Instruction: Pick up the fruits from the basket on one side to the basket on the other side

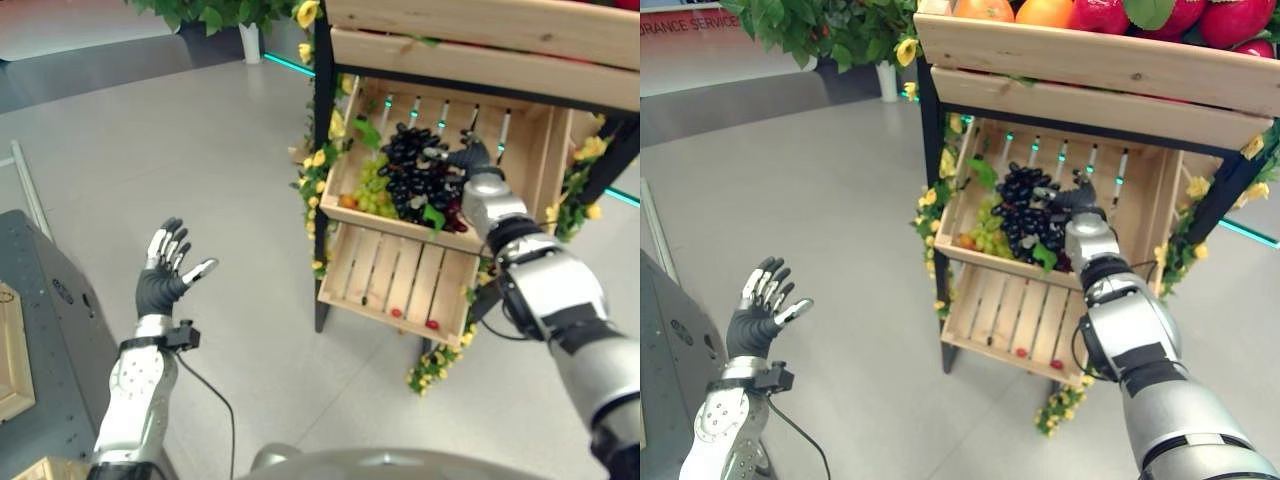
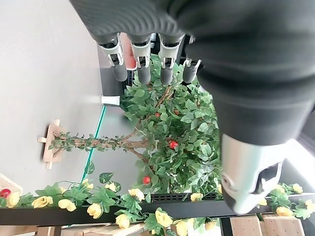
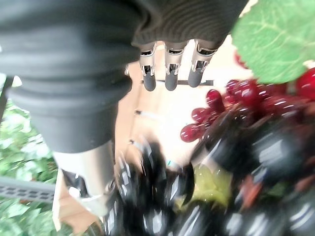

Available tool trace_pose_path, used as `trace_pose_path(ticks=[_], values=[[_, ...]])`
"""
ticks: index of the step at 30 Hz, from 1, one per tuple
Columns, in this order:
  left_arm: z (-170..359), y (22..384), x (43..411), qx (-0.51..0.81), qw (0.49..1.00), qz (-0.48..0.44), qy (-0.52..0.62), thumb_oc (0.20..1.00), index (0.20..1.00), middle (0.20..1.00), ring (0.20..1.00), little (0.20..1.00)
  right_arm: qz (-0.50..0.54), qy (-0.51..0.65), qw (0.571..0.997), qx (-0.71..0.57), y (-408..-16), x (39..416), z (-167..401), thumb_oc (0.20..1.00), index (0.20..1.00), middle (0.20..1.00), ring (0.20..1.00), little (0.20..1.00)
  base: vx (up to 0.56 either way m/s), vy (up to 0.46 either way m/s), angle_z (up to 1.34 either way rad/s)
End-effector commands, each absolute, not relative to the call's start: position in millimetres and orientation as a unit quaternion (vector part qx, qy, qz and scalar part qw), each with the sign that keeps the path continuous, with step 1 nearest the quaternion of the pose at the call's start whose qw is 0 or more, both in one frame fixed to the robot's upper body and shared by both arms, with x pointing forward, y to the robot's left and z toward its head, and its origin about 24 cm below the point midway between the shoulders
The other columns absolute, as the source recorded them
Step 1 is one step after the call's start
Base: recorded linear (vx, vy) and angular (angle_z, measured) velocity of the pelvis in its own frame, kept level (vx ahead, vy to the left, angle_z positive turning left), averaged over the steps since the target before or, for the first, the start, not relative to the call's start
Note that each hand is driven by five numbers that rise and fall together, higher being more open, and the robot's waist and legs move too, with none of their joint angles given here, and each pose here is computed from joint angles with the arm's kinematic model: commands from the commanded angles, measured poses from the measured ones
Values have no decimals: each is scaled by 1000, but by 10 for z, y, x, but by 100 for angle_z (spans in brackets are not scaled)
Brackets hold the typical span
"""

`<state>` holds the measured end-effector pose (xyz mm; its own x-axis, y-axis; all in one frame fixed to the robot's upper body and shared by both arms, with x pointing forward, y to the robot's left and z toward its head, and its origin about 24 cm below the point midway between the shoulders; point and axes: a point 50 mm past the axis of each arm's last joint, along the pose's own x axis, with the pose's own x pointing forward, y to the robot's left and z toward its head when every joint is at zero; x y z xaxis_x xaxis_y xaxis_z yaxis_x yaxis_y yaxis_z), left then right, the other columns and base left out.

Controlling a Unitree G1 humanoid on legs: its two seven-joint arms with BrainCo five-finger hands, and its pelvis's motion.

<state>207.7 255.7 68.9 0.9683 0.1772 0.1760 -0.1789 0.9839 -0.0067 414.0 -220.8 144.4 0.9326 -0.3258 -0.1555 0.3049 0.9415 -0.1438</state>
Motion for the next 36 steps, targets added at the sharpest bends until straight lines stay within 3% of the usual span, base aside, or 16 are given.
trace_pose_path(ticks=[1,9,25,30,36], values=[[1023,2466,2040,30,986,52,-157,1000,1000,1000,1000,1000,-159,32,987,-20,-2126,4235,1838,1000,1000,1000,1000,1000,0,0,0],[998,2459,2054,33,987,50,-147,1000,1000,1000,1000,1000,-177,68,980,58,-2181,4194,1645,1000,1000,1000,1000,1000,0,0,0],[996,2443,2066,28,988,50,-146,1000,1000,1000,1000,1000,-184,68,979,57,-2213,4186,1640,1000,1000,1000,1000,1000,0,0,0],[1001,2443,2068,23,987,52,-150,1000,1000,1000,1000,1000,-159,50,985,42,-2120,4208,1673,1000,1000,1000,1000,1000,0,0,0],[1008,2515,2028,16,984,75,-158,1000,1000,1000,1000,1000,-83,-59,994,40,-1926,4204,1964,1000,1000,1000,1000,1000,-11,3,0]])
